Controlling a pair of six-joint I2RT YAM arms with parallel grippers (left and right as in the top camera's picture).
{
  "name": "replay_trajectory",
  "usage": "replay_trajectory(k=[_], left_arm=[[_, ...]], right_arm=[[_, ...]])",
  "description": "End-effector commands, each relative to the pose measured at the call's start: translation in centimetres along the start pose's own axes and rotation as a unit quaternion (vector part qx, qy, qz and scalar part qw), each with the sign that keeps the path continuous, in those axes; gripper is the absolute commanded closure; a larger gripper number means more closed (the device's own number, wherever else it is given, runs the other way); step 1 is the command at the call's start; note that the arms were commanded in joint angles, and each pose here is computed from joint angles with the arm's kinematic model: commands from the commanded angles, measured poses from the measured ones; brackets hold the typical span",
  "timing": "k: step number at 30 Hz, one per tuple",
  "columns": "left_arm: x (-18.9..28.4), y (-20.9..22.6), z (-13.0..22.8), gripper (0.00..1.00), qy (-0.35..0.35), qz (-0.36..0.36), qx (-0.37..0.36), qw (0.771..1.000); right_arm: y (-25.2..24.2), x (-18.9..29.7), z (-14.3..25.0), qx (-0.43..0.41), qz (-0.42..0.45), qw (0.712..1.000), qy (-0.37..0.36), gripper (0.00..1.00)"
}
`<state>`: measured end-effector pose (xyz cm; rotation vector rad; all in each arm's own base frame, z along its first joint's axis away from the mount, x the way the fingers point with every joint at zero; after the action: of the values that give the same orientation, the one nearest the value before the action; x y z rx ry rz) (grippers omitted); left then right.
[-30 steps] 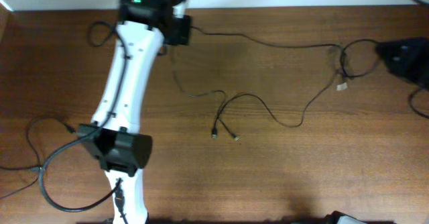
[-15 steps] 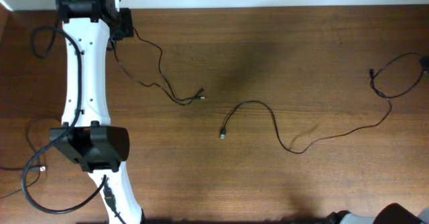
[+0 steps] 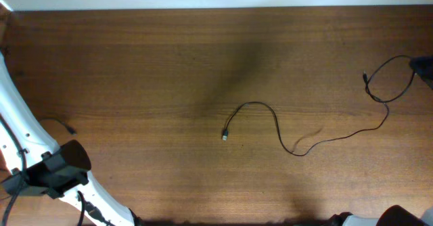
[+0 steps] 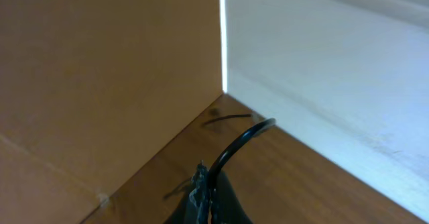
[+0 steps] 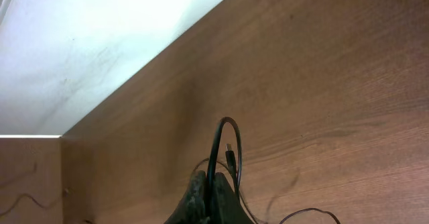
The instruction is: Untangle cables
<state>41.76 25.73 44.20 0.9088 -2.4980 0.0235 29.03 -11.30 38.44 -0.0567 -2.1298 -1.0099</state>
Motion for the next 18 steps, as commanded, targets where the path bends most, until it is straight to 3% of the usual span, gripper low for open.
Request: replay_trajectory(k=[1,2,3,4,7,11,14,15,18], left_arm=[[-4.3,-1.0,4.0,1.00,0.071,0.006,-0.021,0.997],[-5.7,-1.3,5.4,0.92,0.093,0.007,-0.025,0.995],[-7.5,-1.6,7.5,0.41,0.124,0.008,-0.031,0.992],[-9.1,-1.8,9.1,0.01,0.148,0.006,-0.035,0.988],[-11.3,-1.5,11.7,0.01,0.184,0.001,-0.031,0.982],[-9.8,-1.1,9.1,0.01,0.146,0.031,-0.011,0.989],[-6.6,-3.7,6.6,0.01,0.104,0.209,0.000,0.972],[-5.4,-4.8,6.7,0.01,0.100,0.290,-0.006,0.952],[-4.2,-5.2,7.7,0.01,0.140,0.316,0.023,0.938]], right_arm=[[0.0,-0.1,0.1,0.008,0.004,1.000,0.004,0.96],[0.0,-0.1,0.1,0.007,0.004,1.000,0.005,0.96],[0.0,-0.1,0.2,0.007,0.005,1.000,0.007,0.96],[0.0,-0.1,0.3,0.006,0.005,1.000,0.008,0.96],[-0.1,-0.1,0.4,0.006,0.006,1.000,0.011,0.96],[-0.1,-0.1,0.6,0.013,0.006,1.000,0.015,0.96],[0.6,-0.6,0.9,0.024,0.001,0.999,0.024,0.96],[0.8,-0.8,1.1,0.030,0.002,0.999,0.027,0.96],[1.8,-1.3,1.7,0.042,-0.007,0.998,0.040,0.96]])
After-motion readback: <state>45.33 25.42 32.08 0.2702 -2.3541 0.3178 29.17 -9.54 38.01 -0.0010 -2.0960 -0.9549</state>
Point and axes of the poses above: each gripper's point midway between its finger pads, its own x axis back along the fingers, its own y axis along the line the jaws close on, z = x × y, the point moved 5 cm from there along x, back along the fingers, and after that the axes turned 7 degrees about -x, right-handed, at the moved point
